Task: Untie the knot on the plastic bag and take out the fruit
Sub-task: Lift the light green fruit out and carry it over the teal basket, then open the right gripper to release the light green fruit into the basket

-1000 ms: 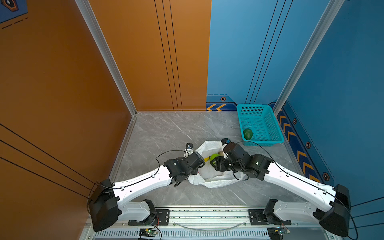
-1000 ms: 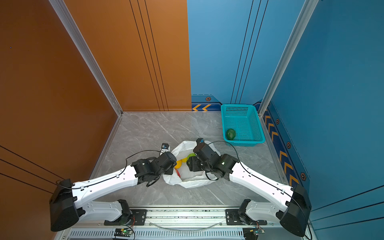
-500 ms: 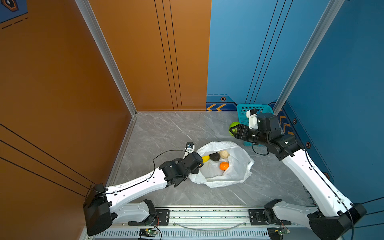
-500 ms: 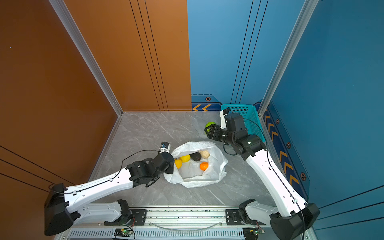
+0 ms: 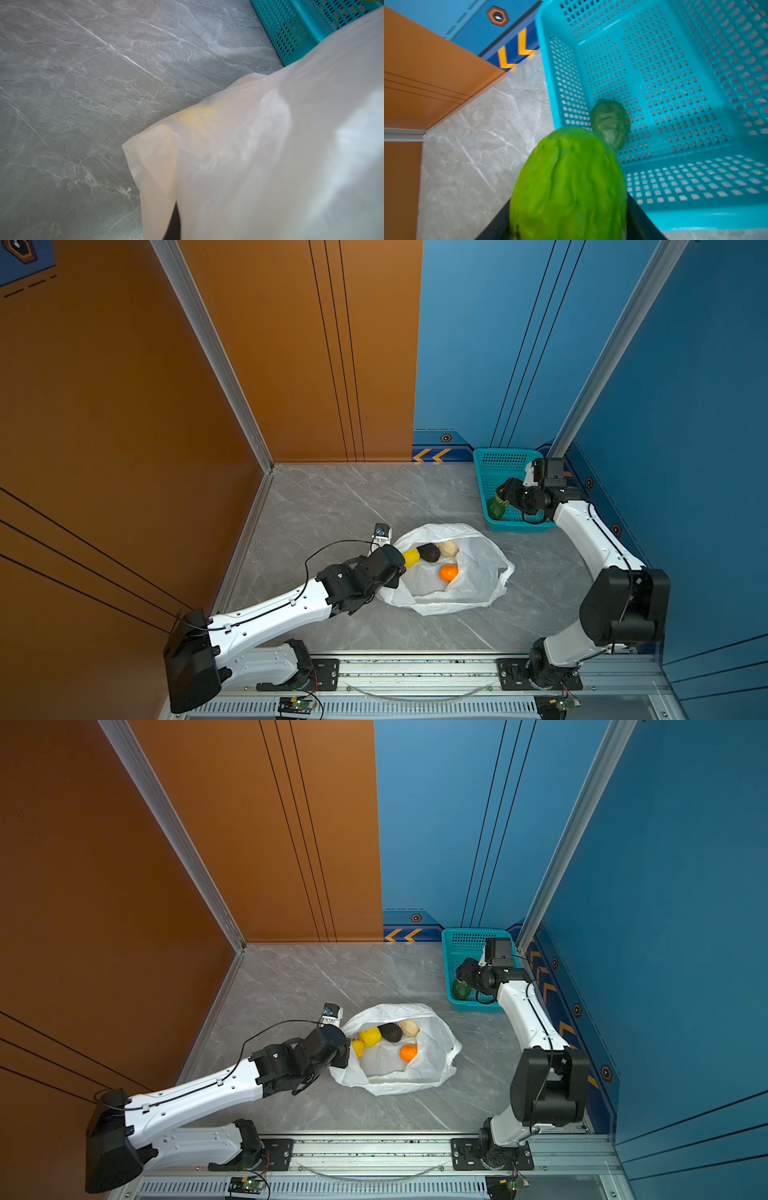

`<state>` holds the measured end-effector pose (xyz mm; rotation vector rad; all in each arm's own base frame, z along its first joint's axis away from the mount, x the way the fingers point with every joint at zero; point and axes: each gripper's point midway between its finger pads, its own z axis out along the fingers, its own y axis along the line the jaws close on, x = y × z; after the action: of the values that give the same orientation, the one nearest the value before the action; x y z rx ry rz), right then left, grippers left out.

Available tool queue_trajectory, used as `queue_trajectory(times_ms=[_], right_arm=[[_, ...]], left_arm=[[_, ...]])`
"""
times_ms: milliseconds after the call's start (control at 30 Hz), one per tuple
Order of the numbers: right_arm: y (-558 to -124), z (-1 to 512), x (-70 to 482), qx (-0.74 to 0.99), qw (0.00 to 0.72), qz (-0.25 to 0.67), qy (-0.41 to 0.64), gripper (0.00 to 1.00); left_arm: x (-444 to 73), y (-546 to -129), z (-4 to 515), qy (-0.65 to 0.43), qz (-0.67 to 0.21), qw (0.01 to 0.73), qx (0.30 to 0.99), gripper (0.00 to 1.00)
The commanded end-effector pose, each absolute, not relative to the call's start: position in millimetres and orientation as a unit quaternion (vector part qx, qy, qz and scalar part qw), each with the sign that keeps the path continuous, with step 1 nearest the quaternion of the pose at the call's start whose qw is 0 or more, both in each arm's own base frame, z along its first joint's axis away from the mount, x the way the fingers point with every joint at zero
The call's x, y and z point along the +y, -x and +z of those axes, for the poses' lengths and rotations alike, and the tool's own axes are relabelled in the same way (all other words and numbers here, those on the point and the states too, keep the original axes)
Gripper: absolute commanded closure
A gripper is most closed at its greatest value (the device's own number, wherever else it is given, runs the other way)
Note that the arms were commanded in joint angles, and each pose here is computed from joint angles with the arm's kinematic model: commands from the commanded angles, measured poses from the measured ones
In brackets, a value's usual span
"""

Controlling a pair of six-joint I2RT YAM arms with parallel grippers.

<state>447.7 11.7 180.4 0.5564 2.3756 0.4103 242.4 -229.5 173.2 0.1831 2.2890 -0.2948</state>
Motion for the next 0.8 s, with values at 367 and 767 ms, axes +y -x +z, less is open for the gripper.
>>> queue_trajectory(times_ms=[367, 767], right_arm=[[-497.8, 123.4, -75.1, 0.905, 0.314, 0.053, -0.283, 0.43], [-485.8, 138.8, -75.9, 0.908, 0.305, 0.045, -0.283, 0.17]], left_arm=[[-231.2, -236.8, 170.8, -0.084, -0.120, 0.400, 0.905, 1.00], [-230.7, -236.3, 169.5, -0.083, -0.119, 0.399, 0.906, 1.00]])
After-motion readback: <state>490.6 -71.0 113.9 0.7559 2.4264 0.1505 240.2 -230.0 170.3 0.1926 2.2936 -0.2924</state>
